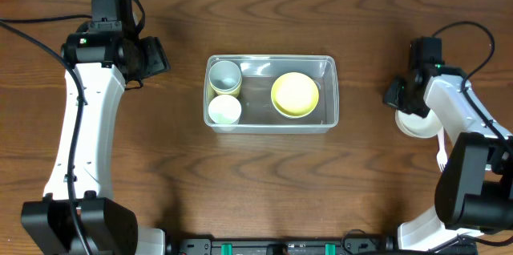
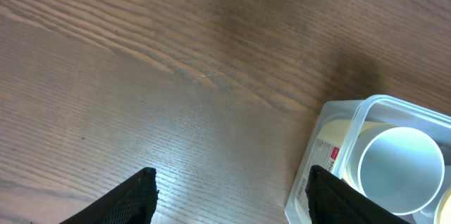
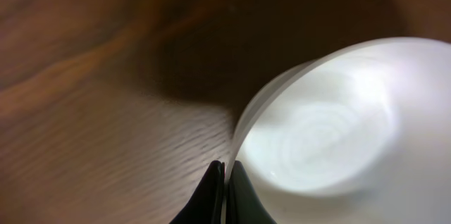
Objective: Pack container
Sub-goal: 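Move the right gripper to the white bowl and grasp its rim, then place the white bowl onto the stacked bowls in the container, then move the right gripper down to the pink fork and grasp its handle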
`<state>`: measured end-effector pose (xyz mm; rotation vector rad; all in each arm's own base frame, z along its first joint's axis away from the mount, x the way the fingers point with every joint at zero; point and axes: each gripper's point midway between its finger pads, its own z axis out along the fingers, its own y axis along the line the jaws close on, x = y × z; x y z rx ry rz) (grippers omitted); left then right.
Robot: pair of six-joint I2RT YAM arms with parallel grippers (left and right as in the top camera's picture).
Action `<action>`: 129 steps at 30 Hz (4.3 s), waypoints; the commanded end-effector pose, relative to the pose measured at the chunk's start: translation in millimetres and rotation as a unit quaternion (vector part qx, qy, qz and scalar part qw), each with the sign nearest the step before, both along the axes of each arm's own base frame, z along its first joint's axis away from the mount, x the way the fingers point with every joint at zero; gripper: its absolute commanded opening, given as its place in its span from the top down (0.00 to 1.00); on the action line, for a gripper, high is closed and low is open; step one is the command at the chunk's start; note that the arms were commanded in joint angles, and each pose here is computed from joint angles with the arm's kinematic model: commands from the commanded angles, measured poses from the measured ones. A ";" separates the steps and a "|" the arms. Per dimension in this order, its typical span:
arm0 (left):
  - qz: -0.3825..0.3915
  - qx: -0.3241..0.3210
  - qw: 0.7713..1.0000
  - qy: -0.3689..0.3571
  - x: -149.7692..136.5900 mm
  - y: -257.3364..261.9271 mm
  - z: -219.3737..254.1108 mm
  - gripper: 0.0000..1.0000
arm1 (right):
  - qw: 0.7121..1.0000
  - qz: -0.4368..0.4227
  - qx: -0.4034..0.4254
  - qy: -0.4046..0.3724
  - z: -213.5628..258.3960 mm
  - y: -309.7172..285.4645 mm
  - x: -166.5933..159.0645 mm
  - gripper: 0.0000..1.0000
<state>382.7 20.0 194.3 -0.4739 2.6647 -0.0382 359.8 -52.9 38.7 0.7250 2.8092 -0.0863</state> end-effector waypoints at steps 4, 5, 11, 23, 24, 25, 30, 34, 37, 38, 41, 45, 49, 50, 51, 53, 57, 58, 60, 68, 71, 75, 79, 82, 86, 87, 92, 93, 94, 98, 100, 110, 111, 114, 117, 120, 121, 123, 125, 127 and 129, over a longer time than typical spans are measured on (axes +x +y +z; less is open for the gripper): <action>0.005 -0.003 1.000 0.007 -1.5 0.1 -3.7 0.32 | 0.981 0.186 0.012 -0.047 74.5 56.0 45.7 0.99; 0.005 -0.003 1.000 0.007 -1.5 0.1 -3.7 0.32 | 0.975 0.216 0.006 -0.054 89.9 67.3 50.5 0.99; 0.005 -0.003 1.000 0.007 -1.5 0.1 -3.7 0.31 | 0.918 0.379 -0.025 -0.109 164.6 149.4 62.0 0.99; 0.005 -0.003 1.000 0.007 -1.6 0.1 -3.7 0.31 | 0.832 0.548 -0.016 -0.087 151.4 281.6 13.1 0.99; 0.005 -0.003 1.000 0.007 -1.6 0.1 -3.7 0.31 | 0.829 0.554 -0.015 -0.080 145.3 287.2 10.8 0.99; 0.005 -0.003 1.000 0.007 -1.7 0.1 -3.8 0.32 | 0.826 0.560 -0.014 -0.070 137.7 292.5 8.4 0.99; 0.004 -0.003 1.000 0.007 -1.7 0.1 -3.8 0.32 | 0.826 0.563 -0.010 -0.013 97.3 301.5 0.5 0.99; 0.004 -0.003 1.000 0.007 -1.5 0.1 -3.7 0.31 | 0.825 0.564 -0.008 0.030 69.8 299.9 -4.1 0.99; 0.004 -0.003 1.000 0.007 -1.5 0.1 -3.7 0.31 | 0.825 0.563 -0.008 0.044 59.6 299.1 -4.9 0.99; 0.004 -0.003 1.000 0.007 -1.5 0.1 -3.7 0.31 | 0.825 0.563 -0.008 0.044 59.5 299.1 -4.9 0.98; 0.004 -0.003 1.000 0.006 -1.3 0.1 -3.6 0.31 | 0.825 0.564 -0.008 0.043 59.8 299.4 -4.5 0.93; 0.004 -0.003 1.000 0.006 -1.3 0.1 -3.6 0.31 | 0.825 0.564 -0.009 0.043 59.7 298.8 -4.5 0.83; 0.004 -0.003 1.000 0.007 -1.4 0.1 -3.7 0.31 | 0.824 0.565 -0.011 0.042 60.5 298.3 -4.1 0.76; 0.004 -0.003 1.000 0.007 -1.4 0.1 -3.7 0.31 | 0.824 0.565 -0.011 0.041 61.2 298.4 -3.9 0.76; 0.004 -0.003 1.000 0.007 -1.4 0.1 -3.7 0.31 | 0.824 0.564 -0.011 0.039 62.5 298.6 -3.6 0.75; 0.004 -0.003 1.000 0.007 -1.4 0.1 -3.7 0.32 | 0.826 0.563 -0.013 0.028 68.3 298.5 -0.9 0.71; 0.004 -0.003 1.000 0.007 -1.6 0.1 -3.7 0.31 | 0.835 0.549 -0.015 -0.003 88.5 292.4 7.8 0.66; 0.004 -0.003 1.000 0.007 -1.7 0.1 -3.8 0.31 | 0.839 0.544 -0.015 -0.012 95.9 288.8 10.1 0.65; 0.004 -0.003 1.000 0.007 -1.6 0.1 -3.7 0.31 | 0.847 0.531 -0.014 -0.029 109.4 279.4 15.3 0.57; 0.004 -0.003 1.000 0.007 -1.5 0.1 -3.7 0.31 | 0.880 0.472 -0.019 -0.050 136.6 241.4 25.2 0.57; 0.004 -0.003 1.000 0.007 -1.4 0.1 -3.7 0.31 | 0.915 0.394 -0.030 -0.078 152.6 216.3 39.1 0.51; 0.004 -0.003 1.000 0.007 -1.6 0.1 -3.7 0.31 | 0.959 0.258 -0.037 -0.114 180.6 157.8 51.4 0.46; 0.004 -0.003 1.000 0.007 -1.6 0.1 -3.7 0.31 | 0.985 0.115 -0.019 -0.125 197.9 83.5 47.7 0.32; 0.004 -0.003 1.000 0.007 -1.5 0.1 -3.7 0.31 | 0.994 0.045 0.002 -0.097 193.0 30.7 32.8 0.30; 0.004 -0.003 1.000 0.007 -1.4 0.1 -3.7 0.31 | 0.999 -0.010 0.002 -0.030 168.6 -27.4 0.7 0.25; 0.004 -0.003 1.000 0.007 -1.4 0.1 -3.7 0.31 | 1.000 -0.017 0.005 -0.012 158.1 -38.5 -8.9 0.23; 0.005 -0.003 1.000 0.006 -1.3 0.1 -3.6 0.31 | 0.997 0.026 0.045 0.055 101.2 -53.5 -43.0 0.08; 0.005 -0.003 1.000 0.006 -1.3 0.1 -3.6 0.31 | 0.996 0.036 0.046 0.068 87.8 -55.3 -49.9 0.05; 0.004 -0.003 1.000 0.006 -1.3 0.1 -3.6 0.31 | 0.995 0.045 0.044 0.079 75.1 -57.3 -56.2 0.03; 0.004 -0.003 1.000 0.008 -2.0 0.0 -3.9 0.31 | 0.994 0.038 0.017 0.103 42.4 -70.4 -71.7 0.01; 0.005 -0.004 1.000 0.009 -2.5 0.0 -4.2 0.31 | 0.994 0.043 0.012 0.096 30.9 -73.5 -71.1 0.01; 0.004 -0.004 1.000 0.012 -4.0 0.0 -4.8 0.31 | 0.993 0.091 -0.009 0.073 -1.7 -79.8 -68.8 0.01; 0.004 -0.004 1.000 0.012 -3.9 0.0 -4.8 0.31 | 0.993 0.089 -0.010 0.072 -3.7 -80.9 -69.5 0.01; 0.004 -0.004 1.000 0.012 -3.9 0.0 -4.8 0.31 | 0.994 0.084 -0.009 0.072 -8.2 -83.3 -72.8 0.01; 0.004 -0.004 1.000 0.012 -4.0 0.0 -4.8 0.31 | 0.994 0.078 -0.008 0.074 -12.4 -85.2 -76.7 0.01; 0.004 -0.004 1.000 0.012 -4.0 0.0 -4.8 0.31 | 0.994 0.071 -0.005 0.078 -15.3 -87.6 -81.4 0.01; 0.004 -0.004 1.000 0.012 -4.0 0.0 -4.8 0.31 | 0.995 0.069 -0.002 0.079 -16.3 -88.1 -82.9 0.02; 0.004 -0.004 1.000 0.012 -4.0 0.0 -4.8 0.31 | 0.995 0.066 0.006 0.077 -17.7 -87.4 -83.9 0.02; 0.005 -0.004 1.000 0.012 -4.0 0.0 -4.8 0.31 | 0.995 0.065 0.009 0.078 -19.2 -86.7 -84.4 0.02; 0.004 -0.004 1.000 0.013 -4.1 0.0 -4.8 0.31 | 0.994 0.065 0.013 0.081 -22.3 -85.7 -84.9 0.01; 0.004 -0.004 1.000 0.013 -4.1 0.0 -4.8 0.31 | 0.994 0.066 0.018 0.091 -28.4 -84.8 -86.8 0.01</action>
